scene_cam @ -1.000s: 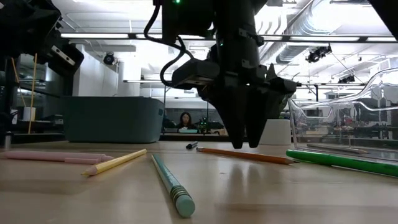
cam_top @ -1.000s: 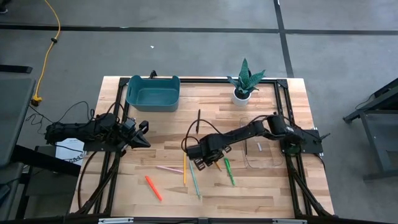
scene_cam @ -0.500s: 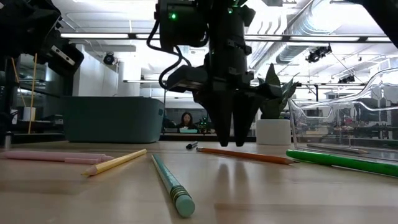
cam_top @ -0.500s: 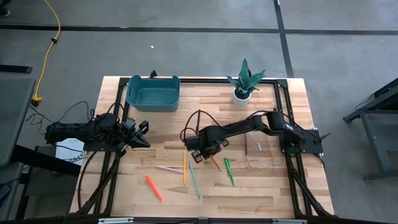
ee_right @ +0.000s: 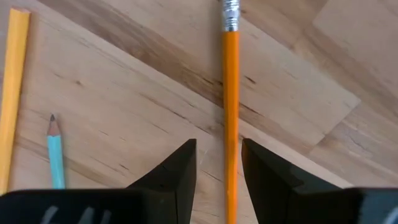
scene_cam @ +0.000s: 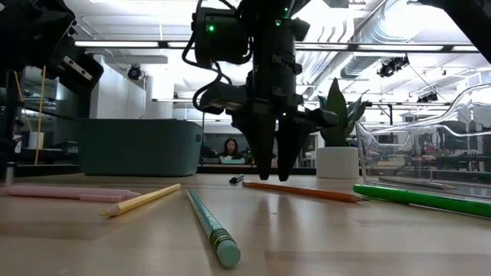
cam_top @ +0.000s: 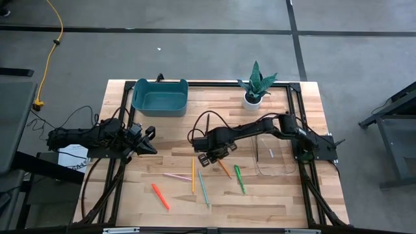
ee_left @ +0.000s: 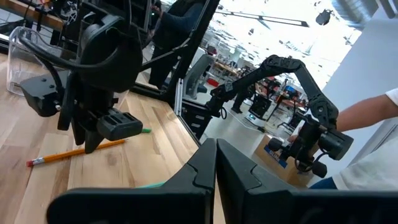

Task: Sort pens & pencils
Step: Put the orange pencil into the transparent bin

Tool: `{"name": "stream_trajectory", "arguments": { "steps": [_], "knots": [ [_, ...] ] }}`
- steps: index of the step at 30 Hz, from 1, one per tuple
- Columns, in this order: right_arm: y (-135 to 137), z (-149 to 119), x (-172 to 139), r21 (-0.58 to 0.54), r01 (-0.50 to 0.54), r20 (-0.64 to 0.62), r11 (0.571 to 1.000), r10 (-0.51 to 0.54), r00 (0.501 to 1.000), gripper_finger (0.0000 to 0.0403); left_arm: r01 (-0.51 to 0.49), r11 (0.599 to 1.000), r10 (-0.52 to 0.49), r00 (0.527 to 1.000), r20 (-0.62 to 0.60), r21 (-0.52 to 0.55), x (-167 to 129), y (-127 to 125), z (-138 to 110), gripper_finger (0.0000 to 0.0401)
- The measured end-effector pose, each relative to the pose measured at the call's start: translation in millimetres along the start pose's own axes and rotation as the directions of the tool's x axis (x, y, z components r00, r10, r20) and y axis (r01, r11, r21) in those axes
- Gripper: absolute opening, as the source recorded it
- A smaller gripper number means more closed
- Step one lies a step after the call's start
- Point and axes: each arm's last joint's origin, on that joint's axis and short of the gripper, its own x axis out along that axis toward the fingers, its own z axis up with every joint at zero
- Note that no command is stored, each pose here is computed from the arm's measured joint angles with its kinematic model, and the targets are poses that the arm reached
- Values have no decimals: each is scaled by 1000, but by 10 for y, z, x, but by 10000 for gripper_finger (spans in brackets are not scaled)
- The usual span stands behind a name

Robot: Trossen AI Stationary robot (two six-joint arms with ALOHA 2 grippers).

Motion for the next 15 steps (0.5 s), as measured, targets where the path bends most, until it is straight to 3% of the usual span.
{"name": "stream_trajectory", "arguments": {
  "steps": [15],
  "knots": [
    [-94, -52, 85, 24, 68, -50, 997, -67, 996, 117, 0, 1000, 0, 1000, 0, 0, 0, 0, 0, 1]
  ]
}}
